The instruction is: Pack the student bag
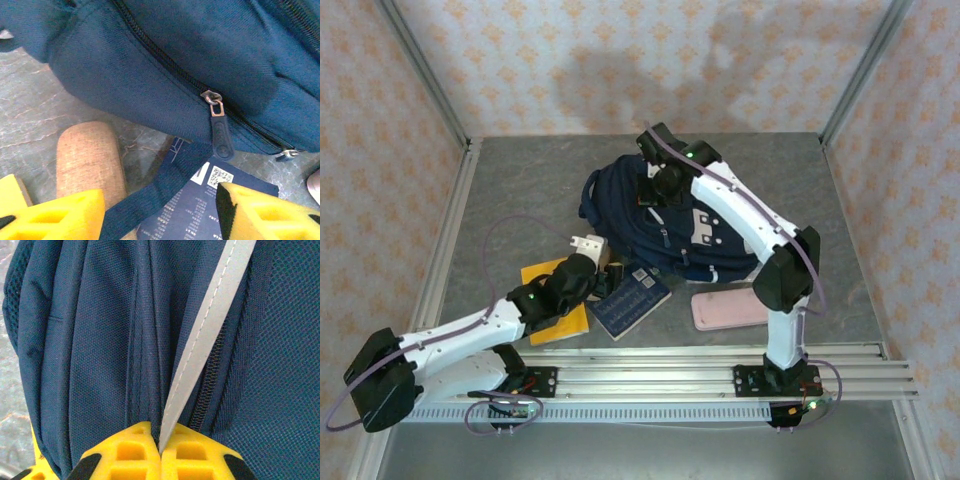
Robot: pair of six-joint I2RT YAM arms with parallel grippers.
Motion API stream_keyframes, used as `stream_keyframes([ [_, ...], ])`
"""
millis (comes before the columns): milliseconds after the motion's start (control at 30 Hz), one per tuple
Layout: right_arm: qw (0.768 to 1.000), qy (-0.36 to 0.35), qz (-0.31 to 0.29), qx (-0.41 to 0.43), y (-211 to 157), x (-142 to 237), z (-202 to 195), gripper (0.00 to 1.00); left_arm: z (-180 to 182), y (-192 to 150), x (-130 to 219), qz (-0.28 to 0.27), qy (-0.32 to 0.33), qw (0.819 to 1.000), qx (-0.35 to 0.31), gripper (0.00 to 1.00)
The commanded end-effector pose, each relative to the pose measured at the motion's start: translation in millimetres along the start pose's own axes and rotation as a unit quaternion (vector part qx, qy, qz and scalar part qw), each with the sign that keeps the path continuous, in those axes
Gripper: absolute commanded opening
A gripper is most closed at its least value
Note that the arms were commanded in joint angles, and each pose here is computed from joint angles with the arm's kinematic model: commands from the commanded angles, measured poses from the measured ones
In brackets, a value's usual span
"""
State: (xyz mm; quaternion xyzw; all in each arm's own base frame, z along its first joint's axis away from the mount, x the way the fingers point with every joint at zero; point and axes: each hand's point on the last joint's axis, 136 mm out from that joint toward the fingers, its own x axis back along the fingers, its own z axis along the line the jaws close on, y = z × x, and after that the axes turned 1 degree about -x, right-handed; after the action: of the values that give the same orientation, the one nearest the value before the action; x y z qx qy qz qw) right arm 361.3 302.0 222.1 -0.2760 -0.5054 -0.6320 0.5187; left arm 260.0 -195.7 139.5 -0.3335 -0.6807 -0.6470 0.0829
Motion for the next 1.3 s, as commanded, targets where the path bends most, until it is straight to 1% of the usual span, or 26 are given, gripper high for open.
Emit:
stream_keyframes([
  [0, 0.998, 0.055, -0.029, 0.021, 2.6, 39.9, 19.5, 0.00, -15.9, 18.0, -1.5, -0.022, -0.023, 0.999, -0.037, 0.57],
  [67, 0.998, 0.059, -0.029, 0.020, 1.5, 42.9, 18.9, 0.00, -24.7, 20.4, -2.6, -0.021, -0.038, 0.997, -0.057, 0.56],
  [133, 0.998, 0.058, -0.026, 0.021, -0.4, 43.0, 16.8, 0.00, -31.4, 23.4, -1.9, -0.025, -0.051, 0.997, -0.060, 0.56],
  [233, 0.998, 0.056, -0.026, 0.019, -1.0, 43.7, 14.6, 0.00, -38.0, 29.5, 4.1, -0.039, -0.067, 0.996, -0.051, 0.55],
  [333, 0.998, 0.058, -0.028, 0.016, 0.1, 45.2, 14.7, 0.00, -35.9, 35.2, 9.4, -0.045, -0.059, 0.997, -0.032, 0.53],
  [500, 0.997, 0.068, -0.027, 0.010, 1.6, 47.3, 18.2, 0.00, -45.6, 33.5, 4.7, -0.025, -0.076, 0.997, 0.000, 0.53],
  [700, 0.996, 0.083, -0.026, -0.001, 2.3, 49.8, 23.3, 0.00, -41.5, 26.8, -12.6, -0.004, -0.044, 0.999, 0.001, 0.54],
  [800, 0.996, 0.086, -0.028, -0.004, 2.7, 52.9, 24.6, 0.00, -36.5, 20.7, -18.0, 0.003, -0.030, 1.000, -0.003, 0.52],
  [967, 0.995, 0.095, -0.028, -0.007, 2.2, 56.8, 27.1, 0.00, -34.5, 9.3, -27.0, 0.012, -0.023, 1.000, -0.002, 0.50],
  [1033, 0.995, 0.099, -0.027, -0.009, 2.0, 57.6, 28.6, 0.00, -34.8, 7.9, -30.8, 0.013, -0.021, 1.000, -0.004, 0.46],
  [1133, 0.994, 0.107, -0.024, -0.011, 1.3, 58.4, 31.4, 0.00, -33.8, 6.4, -36.1, 0.014, -0.014, 1.000, -0.008, 0.37],
  [1267, 0.993, 0.114, -0.025, -0.013, 0.6, 59.9, 32.9, 0.00, -28.4, 3.7, -40.6, 0.014, 0.003, 1.000, -0.016, 0.27],
])
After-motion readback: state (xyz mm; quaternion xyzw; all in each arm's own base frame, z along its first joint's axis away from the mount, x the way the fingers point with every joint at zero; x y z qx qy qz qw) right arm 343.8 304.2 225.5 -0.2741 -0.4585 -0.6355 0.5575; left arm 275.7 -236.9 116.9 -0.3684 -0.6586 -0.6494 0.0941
